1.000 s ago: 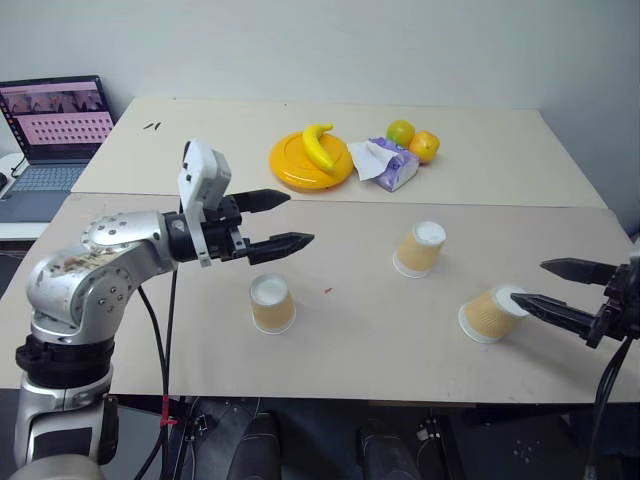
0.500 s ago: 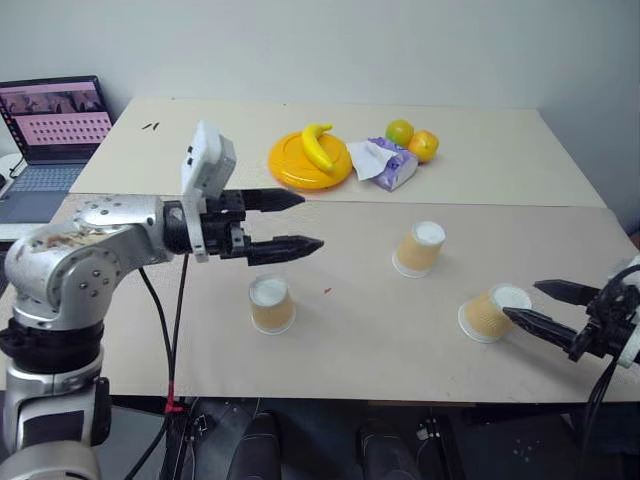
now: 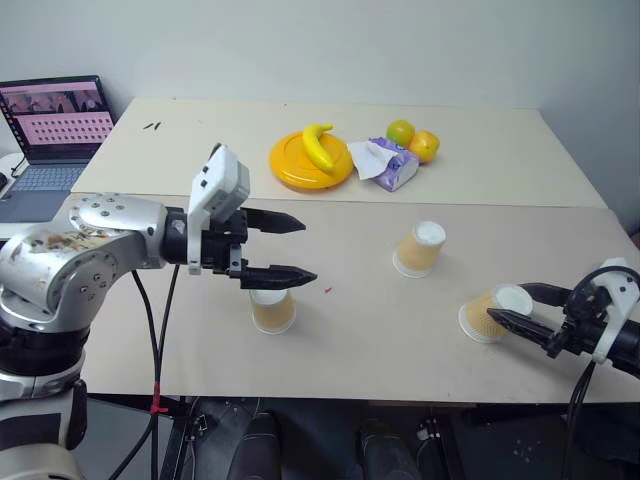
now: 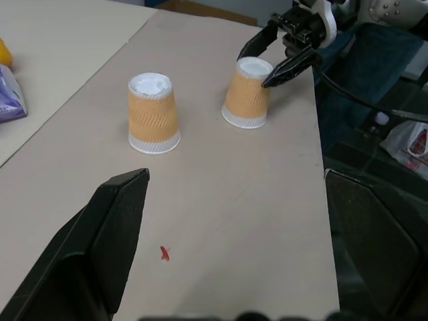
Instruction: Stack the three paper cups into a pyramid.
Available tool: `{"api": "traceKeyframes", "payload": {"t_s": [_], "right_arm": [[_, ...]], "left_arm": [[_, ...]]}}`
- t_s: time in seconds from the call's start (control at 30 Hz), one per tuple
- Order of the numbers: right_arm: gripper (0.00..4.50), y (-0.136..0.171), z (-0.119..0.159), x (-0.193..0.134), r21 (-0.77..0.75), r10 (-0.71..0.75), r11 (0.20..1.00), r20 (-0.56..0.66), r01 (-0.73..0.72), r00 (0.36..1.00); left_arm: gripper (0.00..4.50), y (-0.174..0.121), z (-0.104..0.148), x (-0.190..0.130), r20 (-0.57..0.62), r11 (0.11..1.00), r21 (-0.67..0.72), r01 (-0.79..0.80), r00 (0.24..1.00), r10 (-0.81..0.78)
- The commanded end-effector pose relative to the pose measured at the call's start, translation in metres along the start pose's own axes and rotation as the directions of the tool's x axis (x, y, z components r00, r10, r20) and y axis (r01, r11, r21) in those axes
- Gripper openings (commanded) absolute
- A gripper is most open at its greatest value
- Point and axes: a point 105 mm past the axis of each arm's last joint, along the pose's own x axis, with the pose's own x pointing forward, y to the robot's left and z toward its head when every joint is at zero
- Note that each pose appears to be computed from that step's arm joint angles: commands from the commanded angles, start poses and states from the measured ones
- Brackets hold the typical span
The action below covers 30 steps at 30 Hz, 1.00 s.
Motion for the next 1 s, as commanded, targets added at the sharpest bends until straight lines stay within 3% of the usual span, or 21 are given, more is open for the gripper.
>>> {"api": "traceKeyframes", "payload": {"t_s": [0.03,0.07,0.1,0.23,0.4,0.57,0.77,1.0], "right_arm": [[4.50,-0.005,0.006,0.000,-0.033,-0.024,0.999,0.024,0.024,0.999],[4.50,-0.005,0.005,0.001,-0.031,-0.028,0.999,0.024,0.029,0.999],[3.99,-0.006,0.004,0.001,-0.029,-0.031,0.999,0.025,0.031,0.999],[2.87,-0.004,0.009,0.004,-0.047,-0.027,0.998,0.036,0.028,0.999],[2.87,0.007,0.040,0.012,-0.110,0.018,0.994,0.072,-0.010,0.997],[2.87,0.046,0.072,0.029,-0.168,0.183,0.970,0.032,-0.175,0.983],[2.87,0.077,0.085,0.040,-0.205,0.306,0.931,-0.010,-0.302,0.952],[2.87,0.112,0.079,0.079,-0.190,0.408,0.896,-0.003,-0.401,0.913]], "left_arm": [[4.49,-0.002,0.009,-0.002,-0.003,0.997,0.078,0.007,1.000,-0.007],[4.49,-0.001,0.009,-0.002,-0.005,0.996,0.084,0.008,1.000,-0.007],[4.50,-0.001,0.009,-0.002,-0.007,0.996,0.088,0.008,1.000,-0.007],[4.50,0.000,0.010,-0.003,-0.009,0.996,0.094,0.012,1.000,-0.011],[4.50,0.000,0.011,-0.004,-0.017,0.994,0.105,0.019,1.000,-0.017],[4.50,0.001,0.011,-0.002,-0.019,0.993,0.115,0.024,1.000,-0.022],[4.50,0.001,0.010,0.000,-0.022,0.992,0.122,0.035,0.999,-0.033],[4.50,-0.004,0.006,0.007,-0.023,0.990,0.135,0.051,0.999,-0.048]]}}
